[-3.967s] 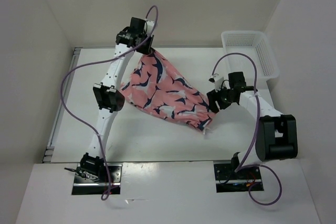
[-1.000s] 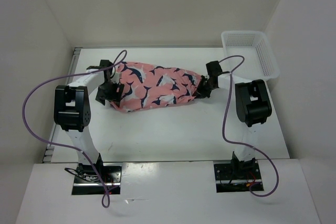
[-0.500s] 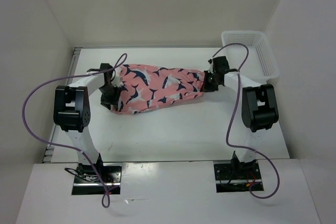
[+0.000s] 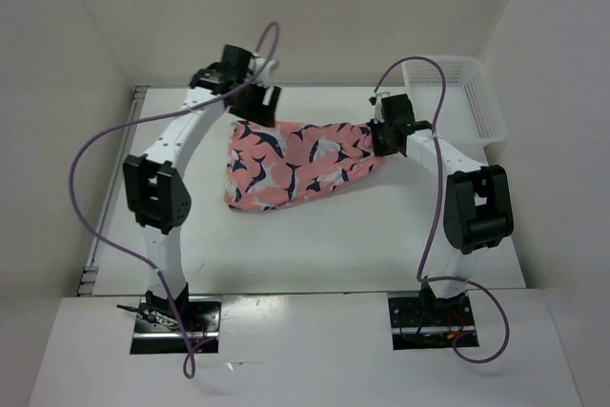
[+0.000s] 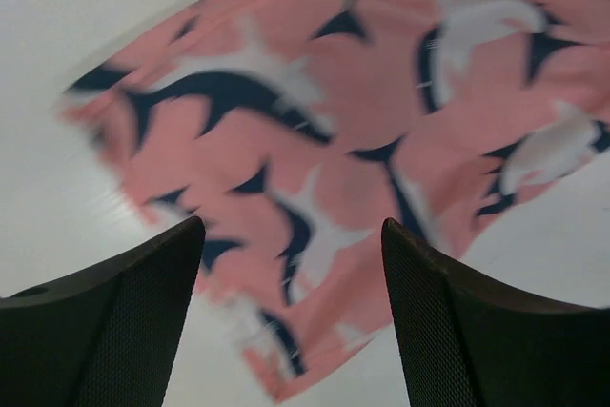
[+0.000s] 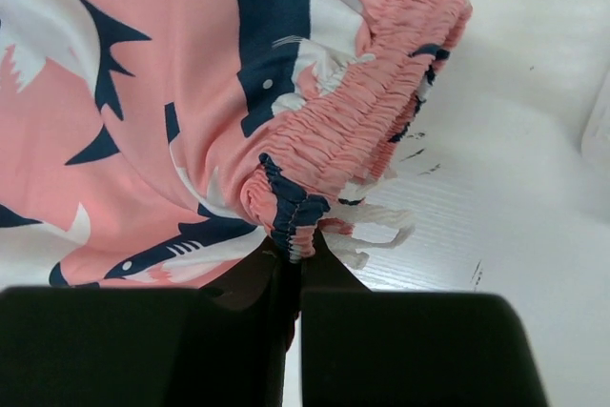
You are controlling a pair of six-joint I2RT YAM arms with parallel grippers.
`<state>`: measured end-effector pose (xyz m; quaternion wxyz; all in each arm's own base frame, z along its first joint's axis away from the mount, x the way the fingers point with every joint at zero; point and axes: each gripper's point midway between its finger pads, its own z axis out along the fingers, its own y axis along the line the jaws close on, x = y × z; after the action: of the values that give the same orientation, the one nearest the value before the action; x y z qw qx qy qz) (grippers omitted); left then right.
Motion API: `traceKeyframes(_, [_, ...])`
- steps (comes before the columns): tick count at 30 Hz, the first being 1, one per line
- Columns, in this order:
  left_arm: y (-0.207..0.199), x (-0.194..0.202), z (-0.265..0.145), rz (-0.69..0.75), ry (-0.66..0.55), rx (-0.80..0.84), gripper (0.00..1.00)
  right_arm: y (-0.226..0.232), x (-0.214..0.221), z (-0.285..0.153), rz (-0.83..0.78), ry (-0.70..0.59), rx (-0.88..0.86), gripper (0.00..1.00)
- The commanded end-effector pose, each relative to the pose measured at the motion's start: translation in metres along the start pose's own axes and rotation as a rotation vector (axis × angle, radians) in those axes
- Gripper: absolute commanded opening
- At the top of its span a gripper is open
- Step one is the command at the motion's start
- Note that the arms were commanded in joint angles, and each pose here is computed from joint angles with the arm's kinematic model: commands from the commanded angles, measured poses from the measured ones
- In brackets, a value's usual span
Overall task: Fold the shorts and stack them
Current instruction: Fold the shorts
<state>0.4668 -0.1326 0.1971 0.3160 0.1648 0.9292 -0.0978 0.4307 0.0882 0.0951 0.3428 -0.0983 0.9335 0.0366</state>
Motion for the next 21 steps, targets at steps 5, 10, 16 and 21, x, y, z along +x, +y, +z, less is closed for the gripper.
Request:
traceKeyframes(5, [-0.123, 0.031, 0.100, 0.109, 0.154, 0.359, 0.82, -0.011, -0.049, -0.020, -0.122, -0.136, 0.112, 0.00])
traceKeyframes(10, [-0.142, 0.031, 0.132, 0.144, 0.151, 0.373, 0.82, -0.017, -0.063, -0.024, -0.136, -0.173, 0.149, 0.00])
traceKeyframes(16, [-0.149, 0.037, 0.151, 0.147, 0.164, 0.399, 0.82, -0.020, -0.069, -0.024, -0.195, -0.190, 0.157, 0.00])
traceKeyframes(21, [-0.153, 0.007, 0.116, 0.166, 0.079, 0.401, 0.82, -0.023, -0.075, -0.027, -0.275, -0.211, 0.168, 0.00])
